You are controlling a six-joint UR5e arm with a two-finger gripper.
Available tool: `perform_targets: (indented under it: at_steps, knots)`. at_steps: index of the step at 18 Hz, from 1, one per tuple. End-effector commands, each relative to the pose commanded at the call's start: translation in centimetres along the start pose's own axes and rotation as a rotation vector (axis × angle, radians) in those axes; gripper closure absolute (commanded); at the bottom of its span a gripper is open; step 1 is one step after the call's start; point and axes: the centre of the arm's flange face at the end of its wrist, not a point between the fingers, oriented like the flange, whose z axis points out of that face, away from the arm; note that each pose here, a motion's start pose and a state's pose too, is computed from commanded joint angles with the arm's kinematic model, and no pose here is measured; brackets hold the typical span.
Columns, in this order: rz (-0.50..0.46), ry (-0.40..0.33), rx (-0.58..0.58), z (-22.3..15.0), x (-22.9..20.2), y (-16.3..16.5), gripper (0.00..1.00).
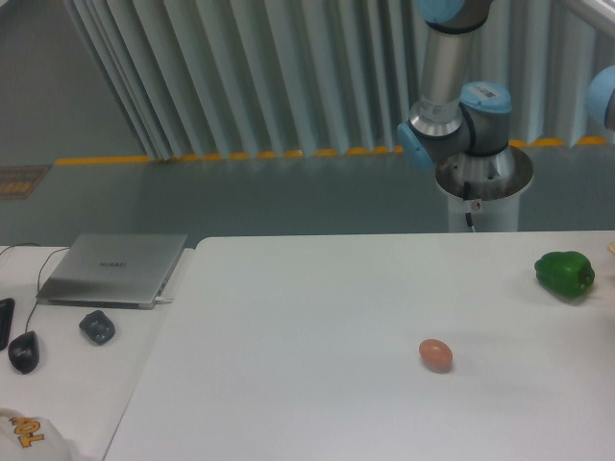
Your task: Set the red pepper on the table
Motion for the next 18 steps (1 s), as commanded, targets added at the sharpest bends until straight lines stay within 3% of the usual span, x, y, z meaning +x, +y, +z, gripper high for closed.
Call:
perform_targets:
  at_steps: [3, 6, 11, 15, 18]
  knots:
    - [-0.049, 0.026, 0.005, 1.7, 0.8, 1.5, 0.0]
    - [-0.113, -0.009, 0.002, 0.7, 2.3, 4.2, 0.0]
    - [-0.236, -0.066, -0.027, -0.8, 2.6, 5.8, 0.0]
    - [-0.529, -0.096, -0.004, 0.5, 3.6, 9.1, 0.0]
    - [-0.594, -0.111, -0.014, 0.5, 3.7, 10.7, 0.0]
